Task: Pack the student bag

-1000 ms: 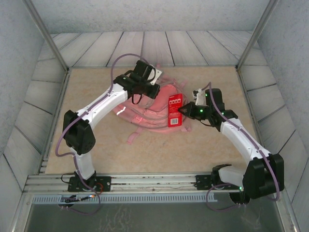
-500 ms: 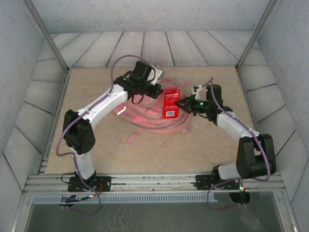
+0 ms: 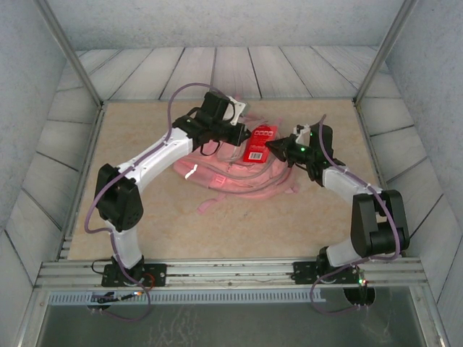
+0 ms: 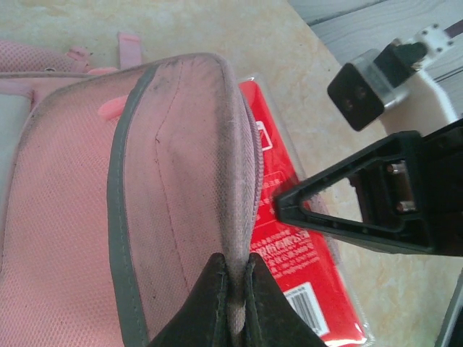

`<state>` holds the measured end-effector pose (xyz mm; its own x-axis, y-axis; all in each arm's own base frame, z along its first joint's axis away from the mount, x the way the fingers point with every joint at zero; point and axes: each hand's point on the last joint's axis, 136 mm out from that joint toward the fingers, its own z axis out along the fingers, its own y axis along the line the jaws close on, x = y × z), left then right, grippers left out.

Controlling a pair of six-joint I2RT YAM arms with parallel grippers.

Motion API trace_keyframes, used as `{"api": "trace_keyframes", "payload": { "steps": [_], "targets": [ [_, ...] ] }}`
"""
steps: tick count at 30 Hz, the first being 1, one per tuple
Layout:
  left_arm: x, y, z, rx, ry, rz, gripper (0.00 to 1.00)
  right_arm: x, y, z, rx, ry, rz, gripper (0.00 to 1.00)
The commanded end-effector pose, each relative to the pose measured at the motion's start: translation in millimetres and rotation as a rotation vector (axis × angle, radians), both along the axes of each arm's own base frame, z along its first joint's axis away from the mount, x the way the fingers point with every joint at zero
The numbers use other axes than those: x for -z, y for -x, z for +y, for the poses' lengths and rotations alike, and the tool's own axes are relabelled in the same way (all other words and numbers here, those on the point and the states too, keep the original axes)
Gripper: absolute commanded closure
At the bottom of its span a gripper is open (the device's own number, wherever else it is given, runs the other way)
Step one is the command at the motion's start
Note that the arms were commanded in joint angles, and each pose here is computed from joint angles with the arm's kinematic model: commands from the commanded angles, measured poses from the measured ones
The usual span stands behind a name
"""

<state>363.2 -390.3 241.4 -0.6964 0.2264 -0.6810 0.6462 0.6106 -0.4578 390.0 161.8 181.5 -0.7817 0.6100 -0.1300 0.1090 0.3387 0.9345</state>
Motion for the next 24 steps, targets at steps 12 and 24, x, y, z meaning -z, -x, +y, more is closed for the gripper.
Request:
{"api": "trace_keyframes", "payload": {
  "steps": [12,24],
  "targets": [
    [-39.4,5.1,-39.7,0.118,0.175,-0.062,1.00,8.4,-15.9,20.0,0.067,-0.014,0.005,1.00],
    [-47.0,8.8,-41.6,0.127,0.181,-0.074,1.00,29.5,-33.2,53.2,0.081,0.041,0.019,1.00]
  ]
}}
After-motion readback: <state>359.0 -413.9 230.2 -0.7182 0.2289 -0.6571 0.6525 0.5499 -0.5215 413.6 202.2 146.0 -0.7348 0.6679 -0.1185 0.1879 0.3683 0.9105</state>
